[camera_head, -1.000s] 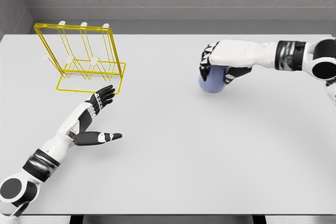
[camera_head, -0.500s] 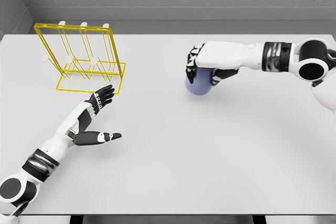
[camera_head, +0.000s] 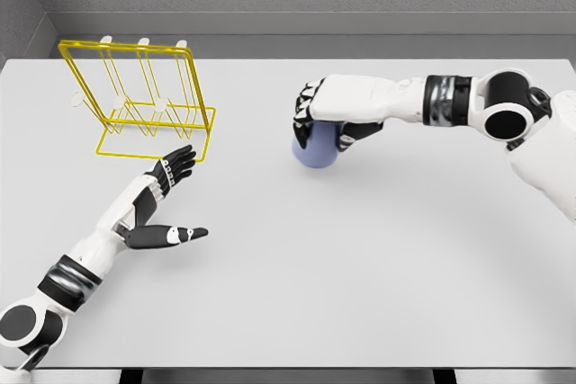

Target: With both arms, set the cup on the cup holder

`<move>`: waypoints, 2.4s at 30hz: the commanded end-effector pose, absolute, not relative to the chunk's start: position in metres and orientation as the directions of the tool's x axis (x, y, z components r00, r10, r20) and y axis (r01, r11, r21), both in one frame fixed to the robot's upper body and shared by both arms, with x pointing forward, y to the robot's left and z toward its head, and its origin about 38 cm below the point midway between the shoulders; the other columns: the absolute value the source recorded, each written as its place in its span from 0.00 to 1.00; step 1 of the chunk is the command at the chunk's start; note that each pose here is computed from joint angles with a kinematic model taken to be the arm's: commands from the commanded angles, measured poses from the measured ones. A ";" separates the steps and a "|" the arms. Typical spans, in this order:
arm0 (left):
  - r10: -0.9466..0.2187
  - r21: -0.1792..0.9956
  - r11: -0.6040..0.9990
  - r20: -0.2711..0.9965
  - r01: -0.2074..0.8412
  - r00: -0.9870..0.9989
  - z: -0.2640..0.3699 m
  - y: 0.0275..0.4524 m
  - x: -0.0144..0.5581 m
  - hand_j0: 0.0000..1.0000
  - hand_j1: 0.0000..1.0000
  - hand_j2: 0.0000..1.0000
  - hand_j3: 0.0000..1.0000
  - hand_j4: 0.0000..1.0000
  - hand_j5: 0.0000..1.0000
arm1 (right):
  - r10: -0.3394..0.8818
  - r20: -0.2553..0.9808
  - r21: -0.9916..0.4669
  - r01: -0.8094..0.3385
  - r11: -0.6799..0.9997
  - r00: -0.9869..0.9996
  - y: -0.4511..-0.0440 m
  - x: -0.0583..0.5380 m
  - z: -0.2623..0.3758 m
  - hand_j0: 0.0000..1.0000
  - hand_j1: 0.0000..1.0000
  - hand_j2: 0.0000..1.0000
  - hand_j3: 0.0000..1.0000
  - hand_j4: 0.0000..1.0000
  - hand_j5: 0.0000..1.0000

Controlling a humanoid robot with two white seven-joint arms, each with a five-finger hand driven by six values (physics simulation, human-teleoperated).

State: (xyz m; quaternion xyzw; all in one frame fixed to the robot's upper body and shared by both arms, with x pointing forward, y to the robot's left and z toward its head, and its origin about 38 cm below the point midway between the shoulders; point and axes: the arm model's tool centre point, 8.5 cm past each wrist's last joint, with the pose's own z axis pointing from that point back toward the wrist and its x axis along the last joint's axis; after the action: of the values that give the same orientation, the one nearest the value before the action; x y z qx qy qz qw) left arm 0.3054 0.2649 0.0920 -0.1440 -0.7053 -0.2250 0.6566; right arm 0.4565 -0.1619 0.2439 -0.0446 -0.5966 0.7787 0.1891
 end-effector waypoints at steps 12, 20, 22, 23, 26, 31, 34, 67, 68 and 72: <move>-0.089 0.122 0.858 0.992 0.499 -0.090 0.090 0.264 0.304 1.00 1.00 1.00 1.00 1.00 1.00 | 0.307 0.173 -0.948 -0.242 -0.205 -0.936 -0.134 0.453 0.236 0.40 0.40 0.40 0.40 0.40 0.40; -0.076 0.102 0.861 0.994 0.499 -0.074 0.084 0.261 0.298 1.00 1.00 1.00 1.00 1.00 1.00 | 0.282 0.179 -0.950 -0.240 -0.199 -0.942 -0.119 0.450 0.234 0.40 0.40 0.40 0.40 0.40 0.40; -0.080 0.099 0.877 0.995 0.470 -0.061 0.081 0.272 0.293 1.00 1.00 1.00 1.00 1.00 1.00 | 0.278 0.181 -0.948 -0.243 -0.206 -0.943 -0.114 0.448 0.227 0.40 0.40 0.40 0.40 0.40 0.40; -0.083 0.100 0.882 0.995 0.461 -0.058 0.081 0.277 0.291 1.00 1.00 1.00 1.00 1.00 1.00 | 0.276 0.181 -0.948 -0.242 -0.206 -0.944 -0.112 0.447 0.227 0.40 0.40 0.40 0.40 0.40 0.40; -0.067 0.081 0.891 0.997 0.447 -0.047 0.078 0.276 0.288 1.00 1.00 1.00 1.00 1.00 1.00 | 0.274 0.177 -0.948 -0.239 -0.211 -0.945 -0.109 0.447 0.225 0.40 0.40 0.40 0.40 0.40 0.40; -0.044 0.062 0.919 0.997 0.389 -0.055 0.080 0.276 0.293 1.00 1.00 1.00 1.00 1.00 1.00 | 0.265 0.179 -0.943 -0.242 -0.228 -0.947 -0.102 0.443 0.216 0.40 0.40 0.40 0.40 0.40 0.40; -0.015 0.032 0.924 0.999 0.382 -0.048 0.080 0.273 0.295 1.00 1.00 1.00 1.00 1.00 1.00 | 0.263 0.188 -0.940 -0.250 -0.231 -0.946 -0.100 0.442 0.211 0.40 0.40 0.40 0.40 0.40 0.40; -0.114 0.143 0.941 0.987 0.306 -0.112 0.073 0.230 0.300 1.00 1.00 1.00 1.00 1.00 1.00 | 0.282 0.196 -0.932 -0.268 -0.245 -0.939 -0.093 0.443 0.195 1.00 1.00 1.00 1.00 1.00 1.00; -0.114 0.143 0.941 0.987 0.306 -0.112 0.073 0.230 0.300 1.00 1.00 1.00 1.00 1.00 1.00 | 0.289 0.200 -0.930 -0.275 -0.246 -0.936 -0.094 0.445 0.193 1.00 1.00 1.00 1.00 1.00 1.00; -0.112 0.141 0.941 0.988 0.308 -0.110 0.073 0.229 0.299 1.00 1.00 1.00 1.00 1.00 1.00 | 0.305 0.212 -0.924 -0.292 -0.247 -0.928 -0.097 0.449 0.188 1.00 1.00 1.00 1.00 1.00 1.00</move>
State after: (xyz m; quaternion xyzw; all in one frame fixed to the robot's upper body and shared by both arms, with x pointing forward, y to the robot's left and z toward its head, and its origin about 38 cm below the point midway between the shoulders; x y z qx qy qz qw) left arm 0.2995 0.2294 0.0726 -0.0669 -0.7279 -0.1577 0.6639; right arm 0.4467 -0.0959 0.1905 -0.0074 -0.5838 0.7914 0.1812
